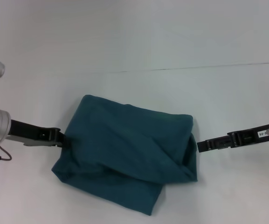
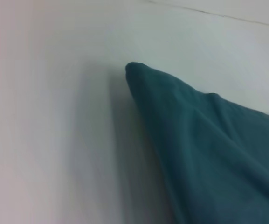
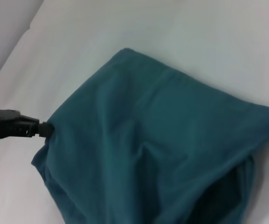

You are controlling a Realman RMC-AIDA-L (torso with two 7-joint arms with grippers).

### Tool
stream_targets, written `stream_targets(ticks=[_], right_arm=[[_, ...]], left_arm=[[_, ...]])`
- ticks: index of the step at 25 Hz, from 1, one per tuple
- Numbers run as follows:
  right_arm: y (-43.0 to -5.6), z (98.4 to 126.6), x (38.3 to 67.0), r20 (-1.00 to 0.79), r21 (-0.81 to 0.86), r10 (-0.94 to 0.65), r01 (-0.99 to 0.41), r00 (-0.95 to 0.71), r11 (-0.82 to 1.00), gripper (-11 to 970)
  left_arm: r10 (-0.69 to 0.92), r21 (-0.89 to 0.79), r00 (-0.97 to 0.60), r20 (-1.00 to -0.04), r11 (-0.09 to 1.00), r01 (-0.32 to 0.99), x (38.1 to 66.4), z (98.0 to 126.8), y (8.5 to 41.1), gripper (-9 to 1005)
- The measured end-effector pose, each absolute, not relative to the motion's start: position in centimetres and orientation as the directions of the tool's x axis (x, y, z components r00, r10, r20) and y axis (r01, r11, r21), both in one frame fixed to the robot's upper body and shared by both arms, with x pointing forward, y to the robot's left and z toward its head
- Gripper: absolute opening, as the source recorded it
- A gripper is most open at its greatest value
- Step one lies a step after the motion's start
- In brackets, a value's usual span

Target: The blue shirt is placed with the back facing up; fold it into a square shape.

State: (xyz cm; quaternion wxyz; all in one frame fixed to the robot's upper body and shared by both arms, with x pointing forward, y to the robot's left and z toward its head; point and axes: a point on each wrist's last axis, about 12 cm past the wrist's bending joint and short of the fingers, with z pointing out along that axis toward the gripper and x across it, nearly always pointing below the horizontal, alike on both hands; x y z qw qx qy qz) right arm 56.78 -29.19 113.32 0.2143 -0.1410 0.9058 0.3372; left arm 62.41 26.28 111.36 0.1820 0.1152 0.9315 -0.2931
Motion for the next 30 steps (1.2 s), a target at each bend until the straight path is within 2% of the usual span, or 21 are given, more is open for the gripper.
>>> stream_targets(ticks=[10,18,24,30], right_arm=[[-28.8,113.4,57.1,-0.490,0.557,-0.106,-0.404,-0.865,0.726,925],[-28.0,112.6,57.2,-0.469,0.581,-0.105,-0.396,-0.877,0.711,925],[-26.8,111.7,57.8,-0.470,0.606,-0.091,-0.396,-0.878,0.690,925],[-26.2,112.1,58.7,-0.501,0.595,-0.077,-0.408,-0.862,0.693,925]], left_arm=[[0.023,-0.492,-0.927,-0.373,0.843,0.218,61.8,111.0,29.8,114],[0.000,-0.595,-0.963,-0.270,0.786,0.167,59.3,110.1,30.0,139],[-0.011,-0.677,-0.980,-0.198,0.725,0.129,58.1,110.5,29.7,157],[-0.044,-0.660,-0.975,-0.216,0.743,0.113,57.9,111.4,31.4,176]])
